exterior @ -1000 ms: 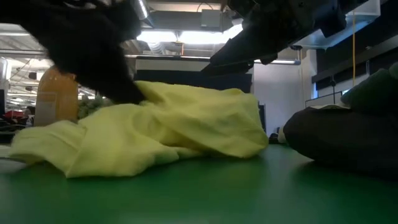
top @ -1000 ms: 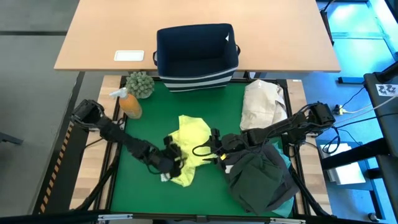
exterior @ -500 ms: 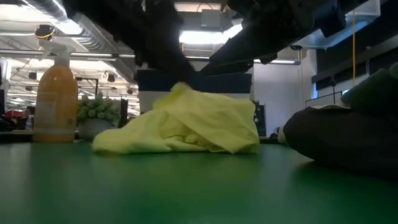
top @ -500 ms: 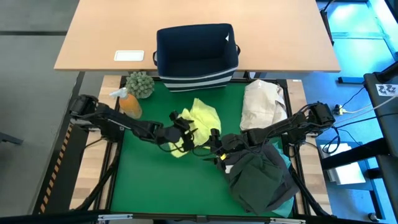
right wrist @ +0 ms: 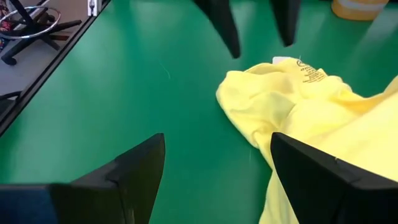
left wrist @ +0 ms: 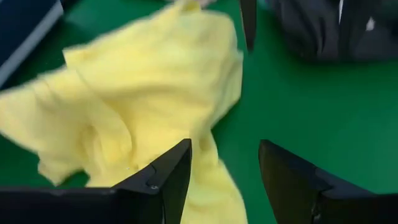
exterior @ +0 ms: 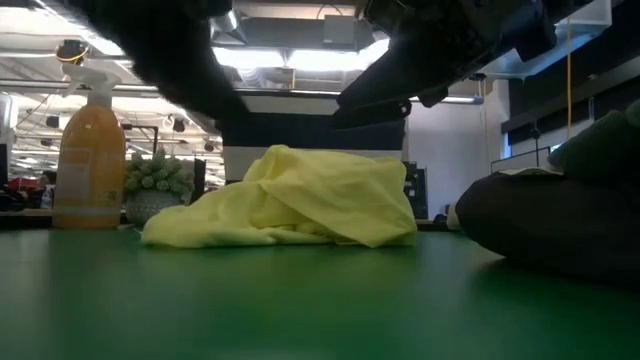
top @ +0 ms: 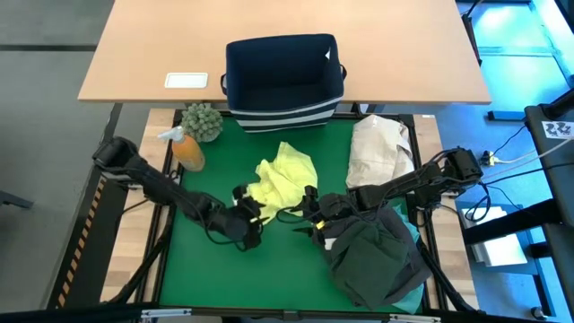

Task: Fold laundry
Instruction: Fold the yellow shirt on the table

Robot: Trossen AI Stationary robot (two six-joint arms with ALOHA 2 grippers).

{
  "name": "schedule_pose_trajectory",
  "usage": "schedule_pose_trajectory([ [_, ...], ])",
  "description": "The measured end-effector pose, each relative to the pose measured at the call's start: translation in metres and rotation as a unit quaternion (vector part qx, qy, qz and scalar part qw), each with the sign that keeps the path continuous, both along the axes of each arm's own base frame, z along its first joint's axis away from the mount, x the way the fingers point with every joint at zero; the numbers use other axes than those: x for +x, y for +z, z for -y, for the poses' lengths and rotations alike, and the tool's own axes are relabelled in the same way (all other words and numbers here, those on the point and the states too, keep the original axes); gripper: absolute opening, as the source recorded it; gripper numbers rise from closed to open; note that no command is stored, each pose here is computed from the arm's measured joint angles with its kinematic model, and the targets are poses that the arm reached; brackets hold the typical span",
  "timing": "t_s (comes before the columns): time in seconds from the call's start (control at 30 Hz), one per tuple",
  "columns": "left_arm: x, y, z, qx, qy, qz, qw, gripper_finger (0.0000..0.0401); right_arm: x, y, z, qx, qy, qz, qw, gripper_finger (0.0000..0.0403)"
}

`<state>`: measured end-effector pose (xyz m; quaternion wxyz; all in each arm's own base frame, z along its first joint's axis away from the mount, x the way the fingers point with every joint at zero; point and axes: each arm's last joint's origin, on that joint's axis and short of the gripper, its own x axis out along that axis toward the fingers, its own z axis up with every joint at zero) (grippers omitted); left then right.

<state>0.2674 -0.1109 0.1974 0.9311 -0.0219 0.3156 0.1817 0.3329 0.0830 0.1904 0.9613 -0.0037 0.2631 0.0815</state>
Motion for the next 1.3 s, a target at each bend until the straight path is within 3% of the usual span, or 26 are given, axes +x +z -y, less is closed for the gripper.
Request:
schedule_pose_trajectory([
  [0.37,-0.004,-0.023,0.004,-0.004,0.024,-0.051,0.998,0.018,0.006,0.011,0.0,0.009,-0.022,0.066,0.998,0.0292],
  [1.3,-0.002,-0.021,0.008,-0.057,0.018,-0.035,0.998,0.018,0.006,0.011,0.0,0.005,-0.018,0.068,0.998,0.0292],
])
